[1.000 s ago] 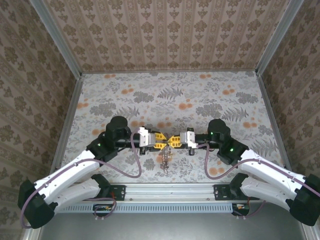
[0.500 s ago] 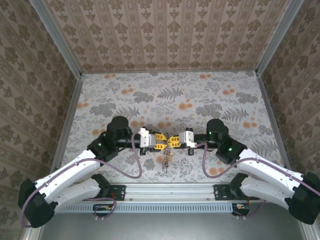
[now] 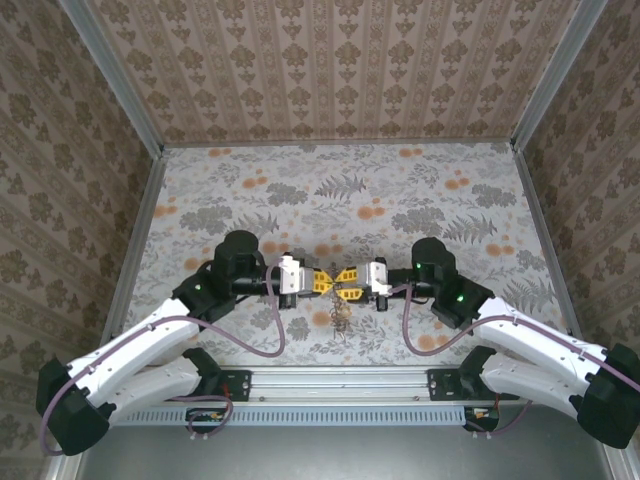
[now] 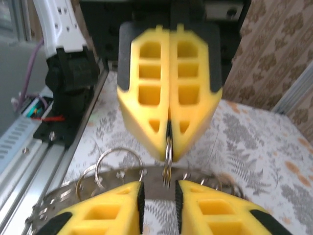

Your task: Put the keys on the keyring

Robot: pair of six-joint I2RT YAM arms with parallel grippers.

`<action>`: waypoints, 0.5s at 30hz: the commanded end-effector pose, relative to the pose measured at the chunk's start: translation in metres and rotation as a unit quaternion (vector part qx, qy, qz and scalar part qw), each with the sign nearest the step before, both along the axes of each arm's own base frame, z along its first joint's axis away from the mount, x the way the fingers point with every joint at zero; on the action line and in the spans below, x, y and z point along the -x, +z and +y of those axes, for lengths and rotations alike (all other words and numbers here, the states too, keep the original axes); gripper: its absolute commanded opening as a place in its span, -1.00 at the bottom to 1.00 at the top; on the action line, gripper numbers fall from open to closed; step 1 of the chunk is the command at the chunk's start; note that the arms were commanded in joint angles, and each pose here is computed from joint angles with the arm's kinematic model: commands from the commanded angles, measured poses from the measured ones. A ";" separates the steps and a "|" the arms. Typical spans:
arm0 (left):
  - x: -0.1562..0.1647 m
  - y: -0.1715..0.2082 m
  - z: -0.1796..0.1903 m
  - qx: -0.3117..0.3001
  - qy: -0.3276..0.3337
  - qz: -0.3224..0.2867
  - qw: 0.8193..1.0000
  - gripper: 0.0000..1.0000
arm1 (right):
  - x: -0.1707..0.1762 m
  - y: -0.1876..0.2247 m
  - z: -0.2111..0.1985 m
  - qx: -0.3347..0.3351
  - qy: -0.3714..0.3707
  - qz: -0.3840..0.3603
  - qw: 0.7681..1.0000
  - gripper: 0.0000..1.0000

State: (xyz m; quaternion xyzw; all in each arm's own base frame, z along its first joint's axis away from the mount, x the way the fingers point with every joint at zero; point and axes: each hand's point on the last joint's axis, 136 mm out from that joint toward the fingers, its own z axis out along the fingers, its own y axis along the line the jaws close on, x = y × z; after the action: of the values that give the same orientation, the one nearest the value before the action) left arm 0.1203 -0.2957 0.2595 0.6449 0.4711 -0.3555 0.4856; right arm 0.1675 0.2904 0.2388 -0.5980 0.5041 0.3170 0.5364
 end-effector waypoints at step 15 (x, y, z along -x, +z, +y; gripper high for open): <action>-0.013 -0.018 0.002 -0.079 0.025 -0.013 0.996 -1.00 | -0.003 -0.007 0.004 0.053 0.009 0.044 0.998 -0.48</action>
State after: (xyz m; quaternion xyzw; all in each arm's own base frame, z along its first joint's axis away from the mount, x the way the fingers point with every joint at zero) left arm 0.1313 -0.2882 0.2186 0.6698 0.5319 -0.3022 0.4209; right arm 0.1740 0.2901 0.2239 -0.6164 0.5394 0.2996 0.4892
